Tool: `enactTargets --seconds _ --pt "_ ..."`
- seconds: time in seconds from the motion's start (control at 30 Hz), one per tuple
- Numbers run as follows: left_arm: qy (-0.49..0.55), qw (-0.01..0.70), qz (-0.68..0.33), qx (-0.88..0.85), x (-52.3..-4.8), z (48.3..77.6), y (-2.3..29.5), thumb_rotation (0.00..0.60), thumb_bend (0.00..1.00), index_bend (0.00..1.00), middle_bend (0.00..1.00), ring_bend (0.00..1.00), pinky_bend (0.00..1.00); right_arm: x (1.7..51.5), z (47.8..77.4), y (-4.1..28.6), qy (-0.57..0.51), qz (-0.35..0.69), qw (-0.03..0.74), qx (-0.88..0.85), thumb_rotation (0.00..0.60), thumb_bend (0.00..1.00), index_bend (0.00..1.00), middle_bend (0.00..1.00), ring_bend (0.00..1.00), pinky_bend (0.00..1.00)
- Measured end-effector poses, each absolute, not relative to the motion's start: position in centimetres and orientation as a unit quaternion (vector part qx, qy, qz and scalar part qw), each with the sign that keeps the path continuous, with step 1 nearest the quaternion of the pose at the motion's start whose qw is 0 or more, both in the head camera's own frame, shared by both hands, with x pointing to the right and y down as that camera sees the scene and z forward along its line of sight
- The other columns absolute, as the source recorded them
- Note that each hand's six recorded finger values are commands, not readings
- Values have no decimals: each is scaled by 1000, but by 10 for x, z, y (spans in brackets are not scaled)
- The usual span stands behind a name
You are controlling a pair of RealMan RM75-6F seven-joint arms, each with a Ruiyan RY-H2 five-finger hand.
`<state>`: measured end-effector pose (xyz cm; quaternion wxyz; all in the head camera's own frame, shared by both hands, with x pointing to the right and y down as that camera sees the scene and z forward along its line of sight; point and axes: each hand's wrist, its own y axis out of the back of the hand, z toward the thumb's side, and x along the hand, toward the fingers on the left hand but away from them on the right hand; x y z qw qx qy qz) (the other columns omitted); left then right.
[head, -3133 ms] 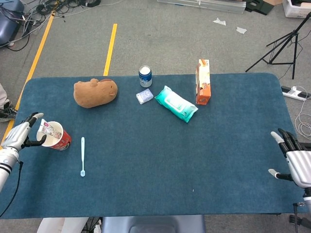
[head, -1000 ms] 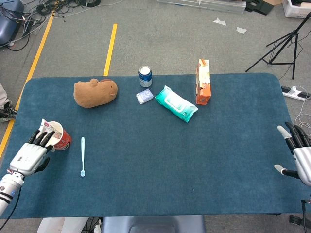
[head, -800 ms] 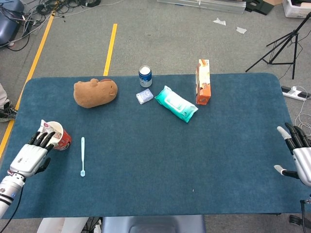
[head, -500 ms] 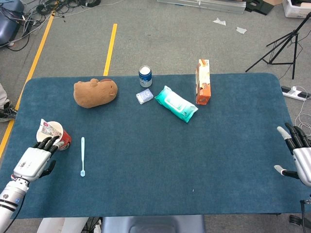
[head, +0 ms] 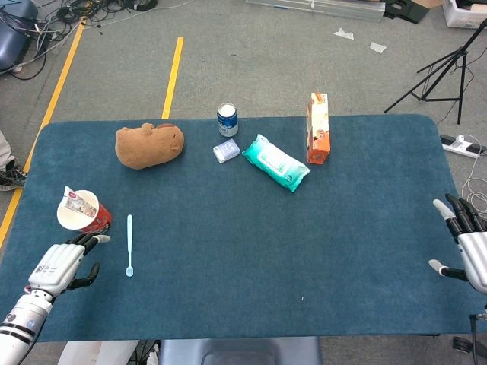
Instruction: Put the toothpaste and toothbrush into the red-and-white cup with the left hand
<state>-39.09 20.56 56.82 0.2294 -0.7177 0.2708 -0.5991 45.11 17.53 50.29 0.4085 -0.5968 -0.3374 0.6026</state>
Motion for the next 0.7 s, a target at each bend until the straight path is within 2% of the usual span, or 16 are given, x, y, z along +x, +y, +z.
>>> enactTargets --seconds 0.13,0.27,0.4,0.5,0.7 --pt "277 186 -603 -725 -391 573 210 600 517 217 222 200 319 450 502 175 -337 602 410 -597 600 0 0 0 0 316" --pt "288 142 -603 -730 -391 580 211 600 517 195 219 189 210 449 501 173 -336 601 413 -596 600 0 0 0 0 316" --pt "296 91 -596 -741 -388 588 211 600 517 121 186 158 125 447 498 171 -333 600 417 -596 600 0 0 0 0 316" --pt "300 53 -590 -748 -384 594 211 600 517 67 176 151 107 446 496 169 -331 600 420 -595 600 0 0 0 0 316" --pt "292 11 -583 -758 -375 606 212 600 517 61 170 146 94 444 494 167 -329 600 422 -594 600 0 0 0 0 316"
